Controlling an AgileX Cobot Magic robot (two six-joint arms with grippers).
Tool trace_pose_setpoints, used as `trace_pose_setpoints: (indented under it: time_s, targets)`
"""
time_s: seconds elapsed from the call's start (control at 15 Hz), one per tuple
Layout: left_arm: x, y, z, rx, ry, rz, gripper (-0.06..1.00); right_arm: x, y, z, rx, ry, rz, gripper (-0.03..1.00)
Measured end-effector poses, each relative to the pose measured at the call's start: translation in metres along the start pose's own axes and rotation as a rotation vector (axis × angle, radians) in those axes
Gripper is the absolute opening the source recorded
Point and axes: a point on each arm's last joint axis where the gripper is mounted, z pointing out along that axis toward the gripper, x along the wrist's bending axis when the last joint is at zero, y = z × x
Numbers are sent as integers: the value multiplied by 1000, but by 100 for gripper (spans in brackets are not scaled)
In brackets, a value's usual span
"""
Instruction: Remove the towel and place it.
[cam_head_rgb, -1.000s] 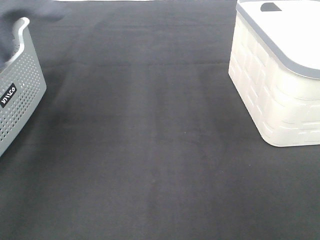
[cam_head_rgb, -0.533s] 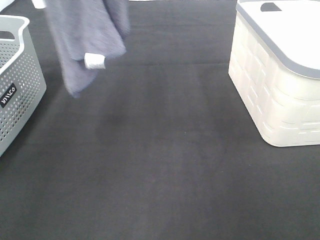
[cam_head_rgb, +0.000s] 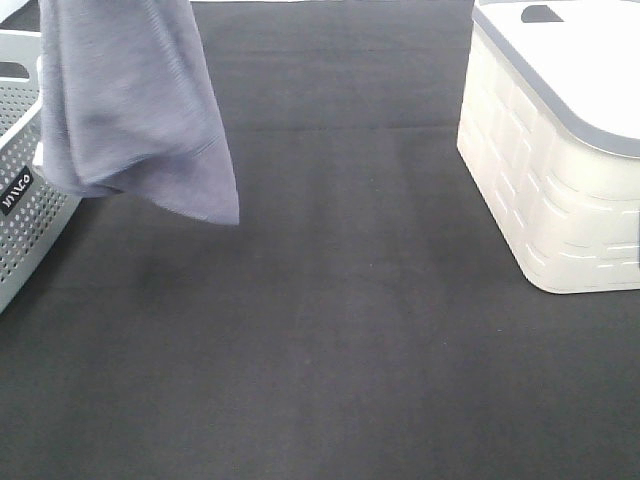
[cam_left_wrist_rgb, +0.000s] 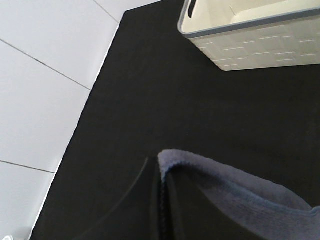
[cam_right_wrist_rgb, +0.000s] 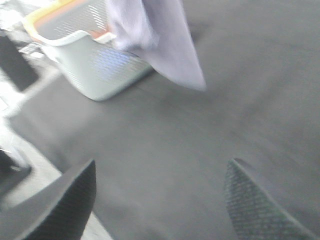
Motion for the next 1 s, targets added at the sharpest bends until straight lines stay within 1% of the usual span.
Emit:
trace_pose_setpoints:
  time_s: [0.13, 0.27, 0.53, 0.6, 0.67, 1.0]
  targets:
    - [-8, 8, 3, -20, -33, 43, 0, -6, 10, 11, -23, 79, -2, 70]
    - [-14, 16, 4, -42, -54, 63, 0, -14, 20, 22, -64, 156, -10, 70]
    - [-27, 28, 10, -74, -98, 108, 0, -26, 35, 38, -172, 264, -82, 70]
    - [-31, 32, 16, -81, -119, 121, 0, -30, 38, 42, -194, 274, -99, 70]
    - [-35, 35, 22, -84, -138, 132, 0, -34, 39, 47, -194, 278, -109, 70]
    - [-50, 45, 45, -100, -197, 209, 0, -65, 34, 78, -124, 294, -111, 70]
